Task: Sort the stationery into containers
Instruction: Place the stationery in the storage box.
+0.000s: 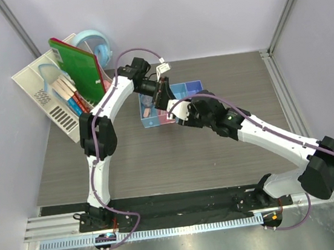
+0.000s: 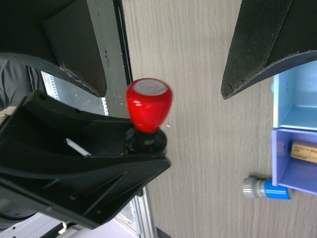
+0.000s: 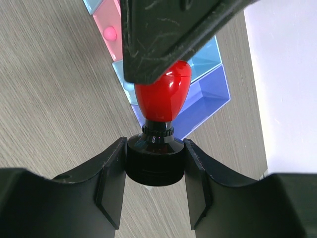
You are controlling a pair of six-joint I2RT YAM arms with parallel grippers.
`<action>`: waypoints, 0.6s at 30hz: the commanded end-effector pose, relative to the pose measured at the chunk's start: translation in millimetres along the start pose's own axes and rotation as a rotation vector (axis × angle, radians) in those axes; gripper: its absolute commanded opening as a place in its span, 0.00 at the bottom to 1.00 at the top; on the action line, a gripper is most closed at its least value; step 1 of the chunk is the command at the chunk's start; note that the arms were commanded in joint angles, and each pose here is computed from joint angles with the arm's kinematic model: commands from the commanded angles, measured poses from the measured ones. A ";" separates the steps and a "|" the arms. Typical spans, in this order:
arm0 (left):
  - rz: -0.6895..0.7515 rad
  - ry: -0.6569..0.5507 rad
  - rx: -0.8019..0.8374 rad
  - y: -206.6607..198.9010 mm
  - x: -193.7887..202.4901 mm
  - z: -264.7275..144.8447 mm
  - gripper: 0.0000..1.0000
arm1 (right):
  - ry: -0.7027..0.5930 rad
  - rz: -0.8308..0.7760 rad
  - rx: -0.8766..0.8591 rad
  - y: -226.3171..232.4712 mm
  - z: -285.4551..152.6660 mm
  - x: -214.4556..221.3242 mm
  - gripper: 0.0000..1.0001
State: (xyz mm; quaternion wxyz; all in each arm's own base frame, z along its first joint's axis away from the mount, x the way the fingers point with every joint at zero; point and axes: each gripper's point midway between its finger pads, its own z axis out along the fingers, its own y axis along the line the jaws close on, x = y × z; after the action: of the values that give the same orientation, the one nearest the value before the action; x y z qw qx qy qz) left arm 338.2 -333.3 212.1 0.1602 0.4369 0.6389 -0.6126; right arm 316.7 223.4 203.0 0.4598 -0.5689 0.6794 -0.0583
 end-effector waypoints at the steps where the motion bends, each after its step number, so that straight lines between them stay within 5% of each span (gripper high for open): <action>1: 0.089 -0.034 0.055 -44.5 -24.2 -2.7 0.96 | -0.057 0.000 0.061 -16.7 0.4 -19.1 0.37; 13: 0.074 -0.018 0.085 -50.7 -20.6 8.8 0.90 | -0.083 0.013 0.081 -25.9 0.5 -31.1 0.37; 18: 0.055 -0.014 0.095 -48.8 -17.5 11.8 0.78 | -0.082 0.008 0.106 -33.7 -2.9 -34.0 0.37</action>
State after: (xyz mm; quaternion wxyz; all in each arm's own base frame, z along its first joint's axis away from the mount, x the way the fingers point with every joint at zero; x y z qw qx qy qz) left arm 317.0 -344.5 228.3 0.1477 0.4473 0.6190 -0.6285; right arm 323.7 229.1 202.1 0.4632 -0.5680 0.6777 -0.0602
